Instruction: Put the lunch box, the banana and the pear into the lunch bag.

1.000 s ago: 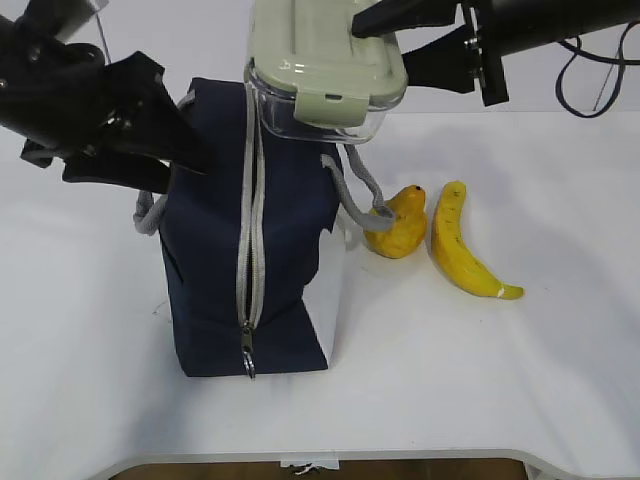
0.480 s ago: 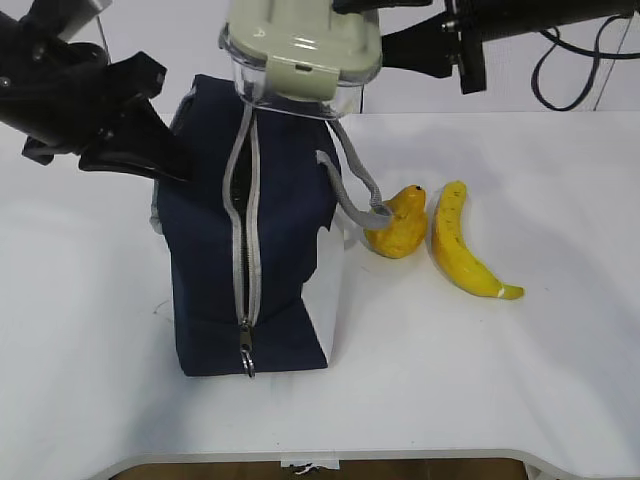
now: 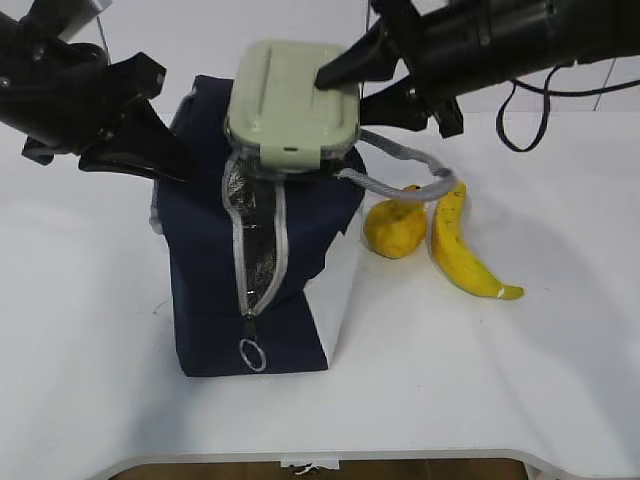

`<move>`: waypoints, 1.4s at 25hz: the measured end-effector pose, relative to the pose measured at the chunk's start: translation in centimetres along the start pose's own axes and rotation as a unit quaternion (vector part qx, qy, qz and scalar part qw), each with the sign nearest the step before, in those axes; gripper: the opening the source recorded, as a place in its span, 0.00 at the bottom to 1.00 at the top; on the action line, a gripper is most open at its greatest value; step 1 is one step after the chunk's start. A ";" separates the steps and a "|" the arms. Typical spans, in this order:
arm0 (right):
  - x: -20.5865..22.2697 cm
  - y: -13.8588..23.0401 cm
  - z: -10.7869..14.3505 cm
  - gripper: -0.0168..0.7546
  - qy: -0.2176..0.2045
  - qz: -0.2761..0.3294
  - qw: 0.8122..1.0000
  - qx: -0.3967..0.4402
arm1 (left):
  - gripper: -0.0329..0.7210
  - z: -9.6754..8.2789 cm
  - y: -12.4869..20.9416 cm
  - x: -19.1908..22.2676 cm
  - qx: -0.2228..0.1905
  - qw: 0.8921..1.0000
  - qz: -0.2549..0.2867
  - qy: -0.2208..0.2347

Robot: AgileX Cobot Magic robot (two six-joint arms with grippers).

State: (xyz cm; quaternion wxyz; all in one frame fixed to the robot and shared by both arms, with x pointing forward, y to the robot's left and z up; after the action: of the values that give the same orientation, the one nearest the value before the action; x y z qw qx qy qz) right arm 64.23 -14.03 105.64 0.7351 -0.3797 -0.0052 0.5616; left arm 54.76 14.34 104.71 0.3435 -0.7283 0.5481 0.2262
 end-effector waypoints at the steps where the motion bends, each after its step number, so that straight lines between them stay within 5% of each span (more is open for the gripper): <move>1: 0.6 0.6 -1.6 0.50 0.018 0.019 1.000 -0.001 | 0.06 0.0 0.0 0.0 0.000 1.000 0.000 0.000; 9: 0.0 1.0 -4.4 0.50 0.062 0.044 0.997 -0.012 | 0.06 0.0 0.0 0.0 0.000 1.000 0.001 0.001; 22: 5.1 3.8 0.7 0.50 0.007 0.087 0.994 -0.069 | 0.06 -0.5 0.4 0.0 -0.015 1.000 0.015 0.021; 35: 9.3 5.6 -4.6 0.50 0.045 0.093 0.994 -0.047 | 0.06 -0.5 1.1 -0.1 -0.013 0.999 0.044 0.019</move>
State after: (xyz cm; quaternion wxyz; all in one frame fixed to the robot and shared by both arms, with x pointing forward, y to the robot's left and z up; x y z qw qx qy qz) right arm 65.07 -8.43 95.37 0.6605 -0.4378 0.0369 0.6089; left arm 53.72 13.84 104.80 0.3135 -0.7122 0.5830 0.2338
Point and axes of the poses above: a point on each arm's last joint axis where the gripper is mounted, x pointing out along that axis toward the gripper, z along the wrist's bending axis when the last joint is at zero, y = z × x, the point moved 3 cm from there along x, pointing out along that axis toward the gripper, and after that the axes turned 15 degrees about -x, right-handed, at the moved point
